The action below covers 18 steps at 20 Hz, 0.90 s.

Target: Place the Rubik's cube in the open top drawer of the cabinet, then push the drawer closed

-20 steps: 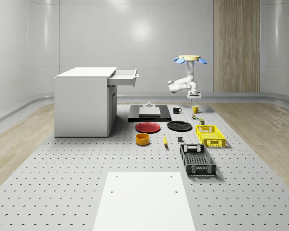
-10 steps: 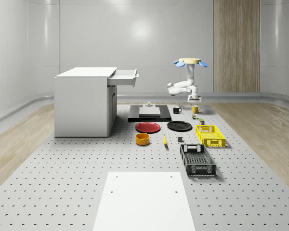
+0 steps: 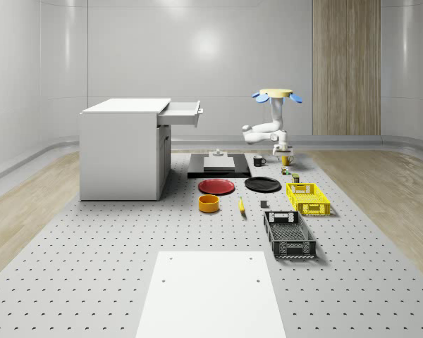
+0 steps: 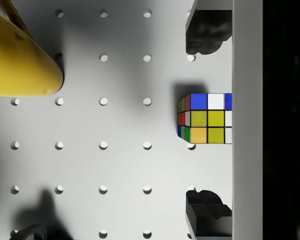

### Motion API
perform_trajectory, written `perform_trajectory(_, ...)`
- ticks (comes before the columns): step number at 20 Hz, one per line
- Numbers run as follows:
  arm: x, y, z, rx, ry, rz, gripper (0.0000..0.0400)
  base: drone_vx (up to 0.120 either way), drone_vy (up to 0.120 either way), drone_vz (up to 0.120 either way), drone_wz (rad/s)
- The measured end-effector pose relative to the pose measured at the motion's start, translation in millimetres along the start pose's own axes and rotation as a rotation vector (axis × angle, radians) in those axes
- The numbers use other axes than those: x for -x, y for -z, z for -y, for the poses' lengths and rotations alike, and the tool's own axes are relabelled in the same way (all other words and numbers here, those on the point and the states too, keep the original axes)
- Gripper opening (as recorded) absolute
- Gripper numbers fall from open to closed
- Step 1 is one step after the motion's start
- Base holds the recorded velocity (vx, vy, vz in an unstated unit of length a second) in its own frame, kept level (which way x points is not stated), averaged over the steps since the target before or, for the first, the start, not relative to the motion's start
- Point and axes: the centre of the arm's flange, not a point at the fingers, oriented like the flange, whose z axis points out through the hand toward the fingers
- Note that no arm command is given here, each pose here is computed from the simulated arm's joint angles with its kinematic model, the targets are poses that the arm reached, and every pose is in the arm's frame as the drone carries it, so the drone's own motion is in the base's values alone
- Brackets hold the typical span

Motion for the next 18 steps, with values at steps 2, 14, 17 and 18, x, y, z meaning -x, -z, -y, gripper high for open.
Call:
perform_trajectory(2, 0.0, 0.0, 0.0, 0.000, 0.000, 0.000, 0.0400, 0.120, 0.000, -0.060, 0.000)
perform_trajectory(14, 0.0, -4.0, 0.0, 0.000, 0.000, 0.000, 0.0400, 0.047, 0.000, -0.093, 0.000)
perform_trajectory(17, 0.0, -13.3, 0.0, 0.000, 0.000, 0.000, 0.0400, 0.000, 0.000, 0.000, 0.000)
perform_trajectory(18, -0.1, -16.0, 0.0, 0.000, 0.000, 0.000, 0.0400, 0.000, 0.000, 0.000, 0.000)
